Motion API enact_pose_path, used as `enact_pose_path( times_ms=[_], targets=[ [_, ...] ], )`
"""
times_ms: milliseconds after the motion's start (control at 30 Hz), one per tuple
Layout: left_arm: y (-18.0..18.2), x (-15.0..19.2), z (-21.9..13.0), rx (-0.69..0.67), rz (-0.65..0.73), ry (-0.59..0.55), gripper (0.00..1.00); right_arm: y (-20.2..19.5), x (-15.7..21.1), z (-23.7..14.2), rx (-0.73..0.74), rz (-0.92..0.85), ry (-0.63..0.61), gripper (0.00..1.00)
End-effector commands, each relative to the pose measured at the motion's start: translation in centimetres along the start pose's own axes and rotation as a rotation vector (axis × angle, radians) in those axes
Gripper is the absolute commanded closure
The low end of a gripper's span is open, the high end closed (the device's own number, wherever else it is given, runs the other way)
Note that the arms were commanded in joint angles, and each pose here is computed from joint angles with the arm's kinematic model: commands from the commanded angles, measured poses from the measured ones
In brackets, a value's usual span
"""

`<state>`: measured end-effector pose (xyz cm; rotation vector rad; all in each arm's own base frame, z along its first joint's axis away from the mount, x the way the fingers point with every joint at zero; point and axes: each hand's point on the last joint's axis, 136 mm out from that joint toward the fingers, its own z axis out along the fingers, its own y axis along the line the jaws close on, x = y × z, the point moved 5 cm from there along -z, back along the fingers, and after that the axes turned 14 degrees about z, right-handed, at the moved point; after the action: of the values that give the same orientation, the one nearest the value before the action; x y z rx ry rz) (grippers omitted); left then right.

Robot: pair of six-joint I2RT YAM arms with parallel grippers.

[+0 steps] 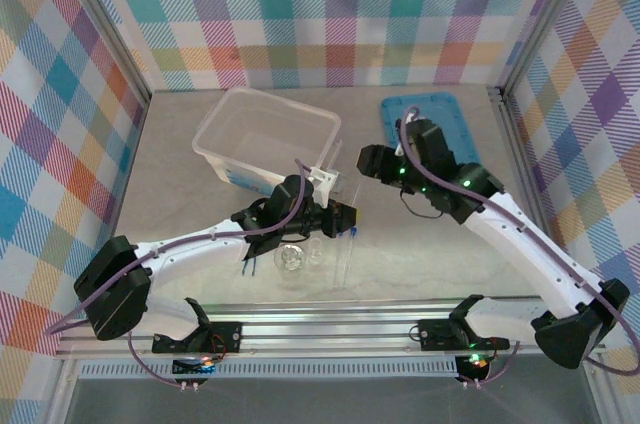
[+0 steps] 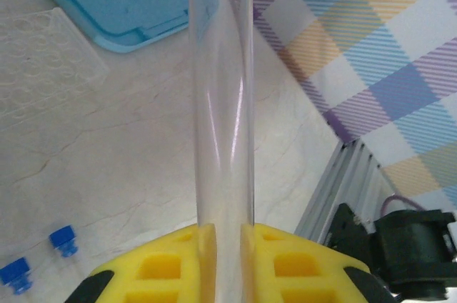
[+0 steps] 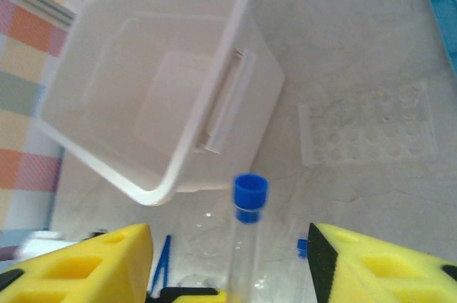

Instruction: Organize the chemistry lab equipment

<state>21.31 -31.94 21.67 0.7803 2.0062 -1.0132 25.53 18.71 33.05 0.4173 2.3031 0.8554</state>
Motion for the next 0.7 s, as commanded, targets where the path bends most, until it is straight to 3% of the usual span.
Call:
enact_pose_path(
  times_ms=[0, 300, 667],
  targets=[
    [-0.1, -0.7, -0.8, -0.026, 0.094, 0.003, 0.84, 0.6, -0.5, -1.3, -0.052, -0.061, 0.115, 0.37],
    [0.3, -0.6, -1.8, -0.083, 0.244, 0.048, 0.84, -0.8, -1.2, -0.5, -0.048, -0.080, 0.337, 0.30],
    [0.2, -0.2, -2.9, -0.087, 0.352, 0.067, 0.85, -1.1, 1.2, 2.5, -0.212, -0.007, 0.566, 0.31]
  ],
)
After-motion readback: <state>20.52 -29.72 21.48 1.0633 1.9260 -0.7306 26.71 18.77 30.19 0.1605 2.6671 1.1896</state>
